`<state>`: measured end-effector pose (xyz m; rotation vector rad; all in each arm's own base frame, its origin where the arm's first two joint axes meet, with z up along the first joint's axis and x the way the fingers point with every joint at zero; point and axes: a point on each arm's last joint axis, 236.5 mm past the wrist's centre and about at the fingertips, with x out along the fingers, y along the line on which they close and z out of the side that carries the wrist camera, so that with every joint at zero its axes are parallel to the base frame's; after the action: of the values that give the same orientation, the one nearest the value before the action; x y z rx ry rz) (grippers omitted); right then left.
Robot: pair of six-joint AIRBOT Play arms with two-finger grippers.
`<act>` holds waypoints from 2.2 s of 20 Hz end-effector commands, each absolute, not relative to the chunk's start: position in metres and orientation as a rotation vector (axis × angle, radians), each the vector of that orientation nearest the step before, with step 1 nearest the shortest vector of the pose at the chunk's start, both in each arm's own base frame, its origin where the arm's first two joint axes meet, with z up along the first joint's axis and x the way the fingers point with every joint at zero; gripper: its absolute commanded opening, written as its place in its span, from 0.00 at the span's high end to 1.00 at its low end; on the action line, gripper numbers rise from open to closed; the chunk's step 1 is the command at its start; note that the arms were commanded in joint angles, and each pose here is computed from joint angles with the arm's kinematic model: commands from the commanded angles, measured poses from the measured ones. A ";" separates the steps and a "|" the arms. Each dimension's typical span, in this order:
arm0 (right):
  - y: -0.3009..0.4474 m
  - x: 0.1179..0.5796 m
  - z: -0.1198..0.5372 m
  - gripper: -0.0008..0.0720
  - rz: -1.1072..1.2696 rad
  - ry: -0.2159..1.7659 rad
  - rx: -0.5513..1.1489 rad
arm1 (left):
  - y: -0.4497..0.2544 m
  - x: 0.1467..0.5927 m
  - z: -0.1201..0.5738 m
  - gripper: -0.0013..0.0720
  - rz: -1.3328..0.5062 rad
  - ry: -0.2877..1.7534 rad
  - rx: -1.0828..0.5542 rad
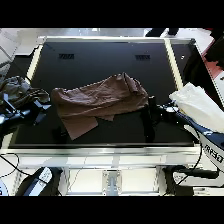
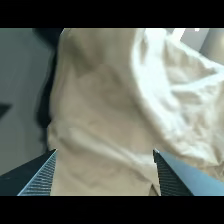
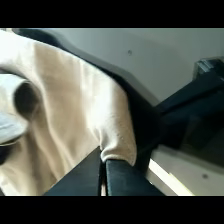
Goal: Fold the shirts.
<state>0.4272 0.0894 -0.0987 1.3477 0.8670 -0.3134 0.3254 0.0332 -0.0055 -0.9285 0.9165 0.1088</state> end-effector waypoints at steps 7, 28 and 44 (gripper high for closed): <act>0.089 0.439 -0.055 0.97 -0.191 0.805 1.264 | -0.004 0.354 -0.091 0.22 0.022 0.988 -1.131; 0.069 0.293 0.351 0.97 0.324 0.123 0.372 | -0.046 0.303 0.330 0.97 -0.384 0.099 -0.412; 0.055 0.482 0.204 0.97 0.287 0.689 0.303 | -0.038 0.450 0.252 0.97 -0.359 0.563 -0.190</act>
<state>0.4354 0.0515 0.2809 0.2637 0.5320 0.2869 0.3941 -0.0277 0.3185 -0.2246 0.4304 -0.3583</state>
